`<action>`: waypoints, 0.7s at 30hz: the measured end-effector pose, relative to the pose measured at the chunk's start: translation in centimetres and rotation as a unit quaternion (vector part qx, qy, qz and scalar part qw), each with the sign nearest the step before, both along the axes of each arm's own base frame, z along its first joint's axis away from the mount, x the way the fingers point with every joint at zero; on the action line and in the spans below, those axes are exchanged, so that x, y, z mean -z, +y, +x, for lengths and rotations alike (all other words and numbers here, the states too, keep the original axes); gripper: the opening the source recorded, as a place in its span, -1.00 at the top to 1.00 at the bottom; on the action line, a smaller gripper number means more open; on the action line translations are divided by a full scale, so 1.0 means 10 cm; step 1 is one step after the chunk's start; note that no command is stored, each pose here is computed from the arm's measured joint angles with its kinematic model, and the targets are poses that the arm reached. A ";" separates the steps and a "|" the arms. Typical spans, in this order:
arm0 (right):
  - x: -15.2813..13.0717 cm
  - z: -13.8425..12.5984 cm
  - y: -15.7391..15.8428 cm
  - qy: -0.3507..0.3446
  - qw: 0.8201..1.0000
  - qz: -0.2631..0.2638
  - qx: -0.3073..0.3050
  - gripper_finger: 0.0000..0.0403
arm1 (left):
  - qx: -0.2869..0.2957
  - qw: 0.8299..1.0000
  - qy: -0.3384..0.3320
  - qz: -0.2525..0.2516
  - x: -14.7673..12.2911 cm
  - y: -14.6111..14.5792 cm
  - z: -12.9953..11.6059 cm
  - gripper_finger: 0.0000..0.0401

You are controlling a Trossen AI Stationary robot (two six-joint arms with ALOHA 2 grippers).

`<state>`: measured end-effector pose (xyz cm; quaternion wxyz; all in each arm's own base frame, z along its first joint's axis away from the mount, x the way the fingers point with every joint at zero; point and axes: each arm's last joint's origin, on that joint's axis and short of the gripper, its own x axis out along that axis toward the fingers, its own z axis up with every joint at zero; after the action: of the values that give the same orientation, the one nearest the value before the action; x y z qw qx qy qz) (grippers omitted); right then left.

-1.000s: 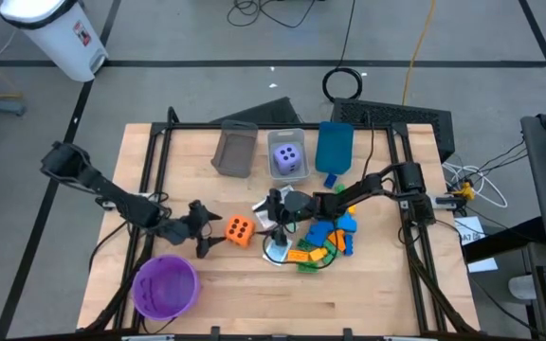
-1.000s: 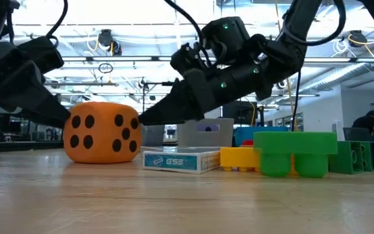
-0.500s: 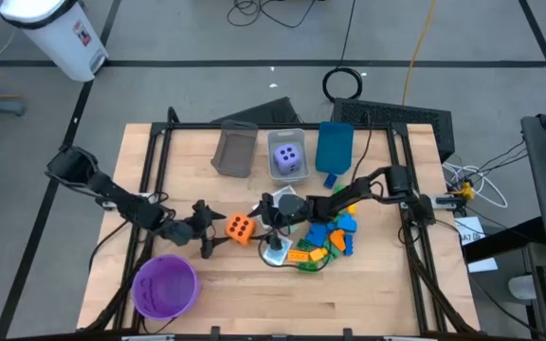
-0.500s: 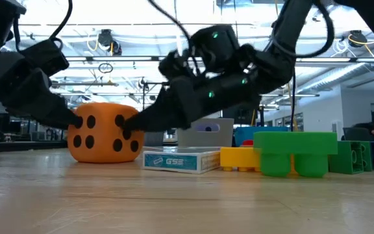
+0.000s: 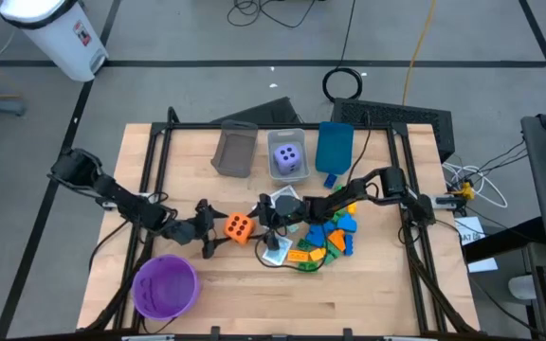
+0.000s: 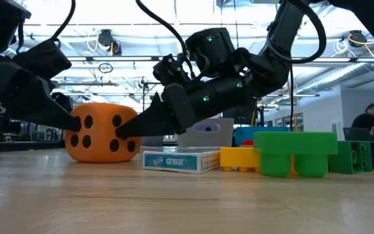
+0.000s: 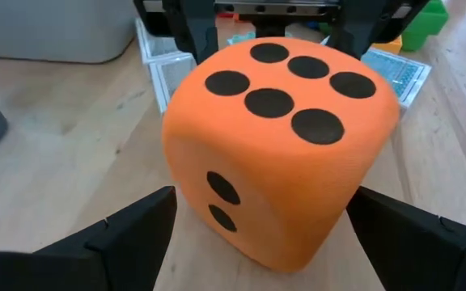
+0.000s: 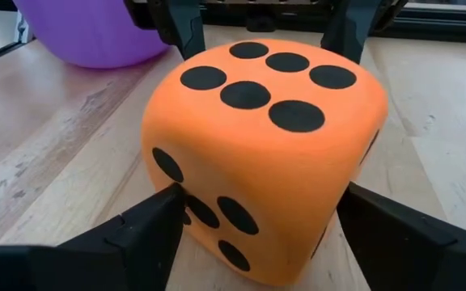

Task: Pick & Place Toys
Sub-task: Put the orange dice into the gray bin

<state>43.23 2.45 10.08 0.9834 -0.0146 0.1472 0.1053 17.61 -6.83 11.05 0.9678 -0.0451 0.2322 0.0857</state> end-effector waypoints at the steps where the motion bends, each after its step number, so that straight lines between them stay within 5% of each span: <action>1: 0.00 0.00 0.00 0.000 1.000 0.000 0.000 -0.44 | 0.001 1.000 -0.002 0.000 0.00 0.00 0.00 -0.75; 12: -0.02 0.00 0.01 -0.015 1.000 -0.017 -0.007 -0.27 | 0.021 0.999 -0.027 -0.002 -0.06 -0.02 0.03 0.01; 21: -0.14 -0.01 0.01 -0.018 1.000 -0.018 -0.007 -0.26 | 0.004 0.999 -0.053 -0.011 -0.11 -0.02 0.06 -0.13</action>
<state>43.14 2.50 11.49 0.9847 -0.0351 0.1314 0.1093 18.16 -7.07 12.12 0.9785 -0.0588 0.1818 0.0771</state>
